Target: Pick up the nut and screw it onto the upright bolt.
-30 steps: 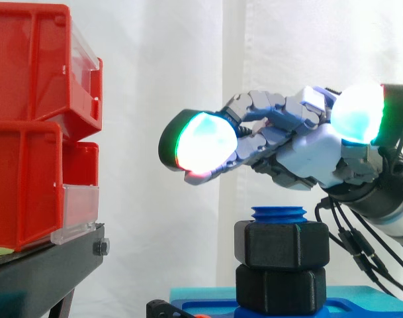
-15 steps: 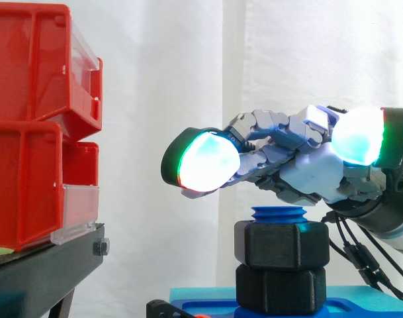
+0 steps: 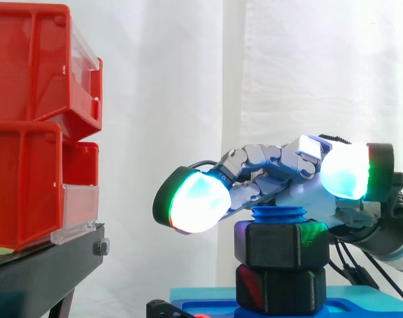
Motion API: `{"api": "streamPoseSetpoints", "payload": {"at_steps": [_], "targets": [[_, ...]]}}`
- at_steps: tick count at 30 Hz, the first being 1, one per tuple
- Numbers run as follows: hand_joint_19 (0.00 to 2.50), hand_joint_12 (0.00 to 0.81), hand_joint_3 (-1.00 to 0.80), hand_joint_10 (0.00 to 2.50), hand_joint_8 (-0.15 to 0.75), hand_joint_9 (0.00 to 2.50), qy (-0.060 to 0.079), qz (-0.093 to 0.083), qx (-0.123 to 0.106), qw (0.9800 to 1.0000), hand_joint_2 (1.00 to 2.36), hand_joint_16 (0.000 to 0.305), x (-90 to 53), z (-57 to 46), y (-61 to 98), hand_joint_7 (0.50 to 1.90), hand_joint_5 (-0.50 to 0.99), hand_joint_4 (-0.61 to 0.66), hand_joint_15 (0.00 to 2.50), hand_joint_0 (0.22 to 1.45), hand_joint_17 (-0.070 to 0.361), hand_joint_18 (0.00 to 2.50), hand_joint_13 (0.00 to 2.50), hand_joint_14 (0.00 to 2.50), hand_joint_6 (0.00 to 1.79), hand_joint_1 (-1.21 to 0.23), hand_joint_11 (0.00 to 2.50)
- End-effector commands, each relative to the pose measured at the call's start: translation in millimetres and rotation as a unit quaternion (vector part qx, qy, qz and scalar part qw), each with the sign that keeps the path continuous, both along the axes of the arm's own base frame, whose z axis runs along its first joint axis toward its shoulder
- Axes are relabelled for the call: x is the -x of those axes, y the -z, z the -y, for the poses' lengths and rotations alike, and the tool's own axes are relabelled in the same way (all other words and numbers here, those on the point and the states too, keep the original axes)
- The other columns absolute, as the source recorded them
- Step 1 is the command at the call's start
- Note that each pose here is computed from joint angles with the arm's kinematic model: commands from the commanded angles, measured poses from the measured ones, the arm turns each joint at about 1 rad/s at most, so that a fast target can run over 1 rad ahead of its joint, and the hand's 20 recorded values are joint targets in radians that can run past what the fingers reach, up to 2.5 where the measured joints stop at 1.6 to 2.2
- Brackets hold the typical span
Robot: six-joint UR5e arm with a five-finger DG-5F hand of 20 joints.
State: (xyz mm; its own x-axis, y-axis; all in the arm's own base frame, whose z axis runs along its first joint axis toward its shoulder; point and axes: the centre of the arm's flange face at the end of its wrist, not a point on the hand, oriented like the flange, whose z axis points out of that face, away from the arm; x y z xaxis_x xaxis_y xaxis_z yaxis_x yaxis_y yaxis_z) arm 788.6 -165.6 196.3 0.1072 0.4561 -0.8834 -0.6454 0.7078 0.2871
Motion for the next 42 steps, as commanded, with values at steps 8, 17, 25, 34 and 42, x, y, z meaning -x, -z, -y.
{"api": "streamPoseSetpoints", "payload": {"at_steps": [8, 17, 25, 34, 42], "targets": [[0.0, 0.329, -0.5, 0.0, 0.252, 0.6, 0.001, -0.01, 0.003, 0.9999, 1.0, 0.036, 4.7, -3.5, 11.1, 0.86, -0.13, 0.2, 0.0, 0.47, 0.08, 0.03, 0.38, 0.0, 0.5, -0.11, 0.0], [0.0, 0.331, -0.5, 0.0, 0.274, 0.65, 0.003, -0.008, 0.003, 1.0, 1.0, 0.035, 5.6, 1.4, 9.5, 1.2, -0.08, 0.19, 0.0, 0.47, 0.079, 0.09, 0.43, 0.0, 0.5, -0.11, 0.0], [0.0, 0.328, -0.5, 0.0, 0.289, 0.72, 0.004, -0.005, 0.002, 1.0, 1.0, 0.034, 6.8, 8.1, 8.5, 1.43, -0.05, 0.18, 0.0, 0.48, 0.075, 0.17, 0.5, 0.0, 0.5, -0.12, 0.0], [0.0, 0.32, -0.5, 0.0, 0.298, 0.84, -0.003, 0.008, 0.005, 1.0, 1.0, 0.032, 9.3, 20.4, 4.6, 1.6, 0.01, 0.18, 0.0, 0.49, 0.073, 0.29, 0.6, 0.0, 0.5, -0.12, 0.0], [0.0, 0.297, -0.5, 0.0, 0.292, 1.06, -0.001, 0.009, 0.006, 0.9999, 1.0, 0.03, 10.8, 26.0, 4.2, 1.45, 0.03, 0.14, 0.0, 0.49, 0.068, 0.45, 0.73, 0.0, 0.58, -0.13, 0.0]]}}
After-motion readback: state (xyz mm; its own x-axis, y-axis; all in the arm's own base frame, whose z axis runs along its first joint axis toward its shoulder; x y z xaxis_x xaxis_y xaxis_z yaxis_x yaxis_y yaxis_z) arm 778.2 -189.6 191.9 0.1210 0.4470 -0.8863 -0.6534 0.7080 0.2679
